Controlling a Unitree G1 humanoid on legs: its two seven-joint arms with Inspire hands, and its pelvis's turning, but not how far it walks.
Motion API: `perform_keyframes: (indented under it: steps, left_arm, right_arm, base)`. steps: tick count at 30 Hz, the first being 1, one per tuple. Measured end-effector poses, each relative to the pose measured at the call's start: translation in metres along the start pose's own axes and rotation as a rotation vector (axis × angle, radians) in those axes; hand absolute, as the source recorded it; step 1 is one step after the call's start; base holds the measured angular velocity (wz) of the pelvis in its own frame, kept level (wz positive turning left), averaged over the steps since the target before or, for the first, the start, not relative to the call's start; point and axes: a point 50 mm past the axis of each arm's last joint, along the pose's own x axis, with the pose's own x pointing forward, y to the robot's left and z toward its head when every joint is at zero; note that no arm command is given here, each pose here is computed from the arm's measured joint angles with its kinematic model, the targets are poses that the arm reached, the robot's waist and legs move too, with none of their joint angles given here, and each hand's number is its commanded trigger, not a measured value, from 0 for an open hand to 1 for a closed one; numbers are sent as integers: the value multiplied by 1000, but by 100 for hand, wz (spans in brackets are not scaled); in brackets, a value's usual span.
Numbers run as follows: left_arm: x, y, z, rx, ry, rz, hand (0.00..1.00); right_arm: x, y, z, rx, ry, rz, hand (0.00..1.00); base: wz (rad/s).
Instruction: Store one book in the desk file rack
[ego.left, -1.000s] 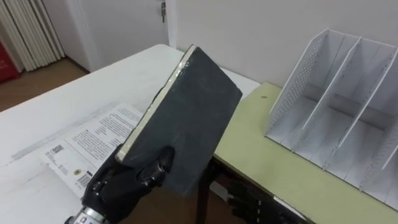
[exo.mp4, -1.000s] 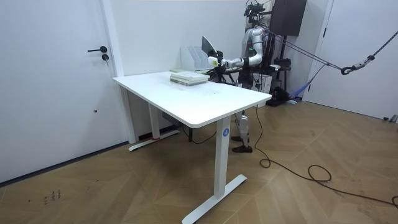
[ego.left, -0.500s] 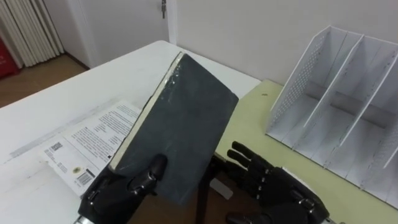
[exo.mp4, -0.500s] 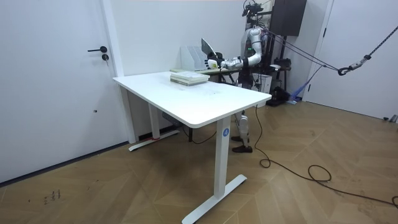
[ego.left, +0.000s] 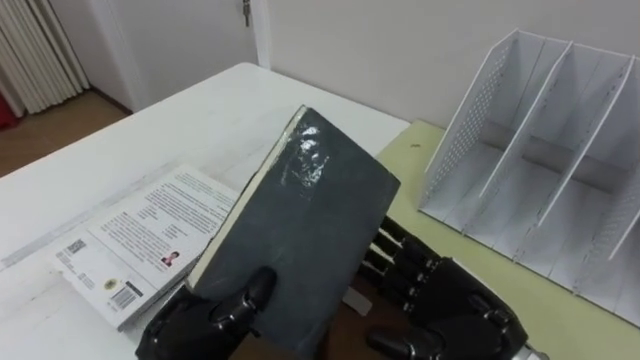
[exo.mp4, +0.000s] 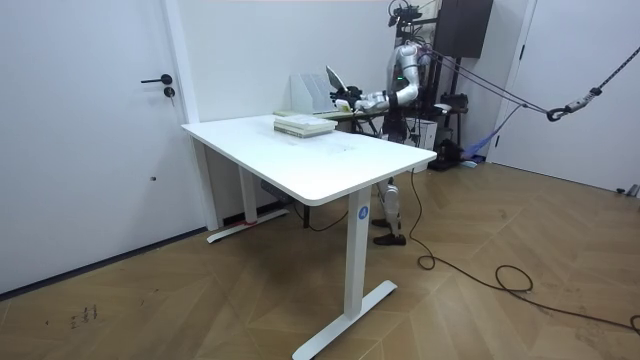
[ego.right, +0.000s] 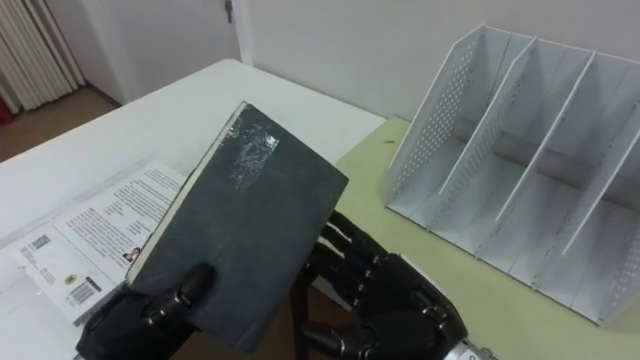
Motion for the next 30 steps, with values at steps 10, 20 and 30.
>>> perform_keyframes:
  steps: [10,20,30]
  left_arm:
    - [4,-6,0,8,44,-111,100]
    - [9,-14,-5,-24,83,-225,100]
    - [9,-15,-4,-110,64,-245,100]
  right_arm:
    - [7,14,5,36,-29,107,0]
    - [10,24,-2,82,-13,216,0]
    - [8,27,-3,141,1,254,0]
  base:
    - [0]
    - [0]
    - [-1]
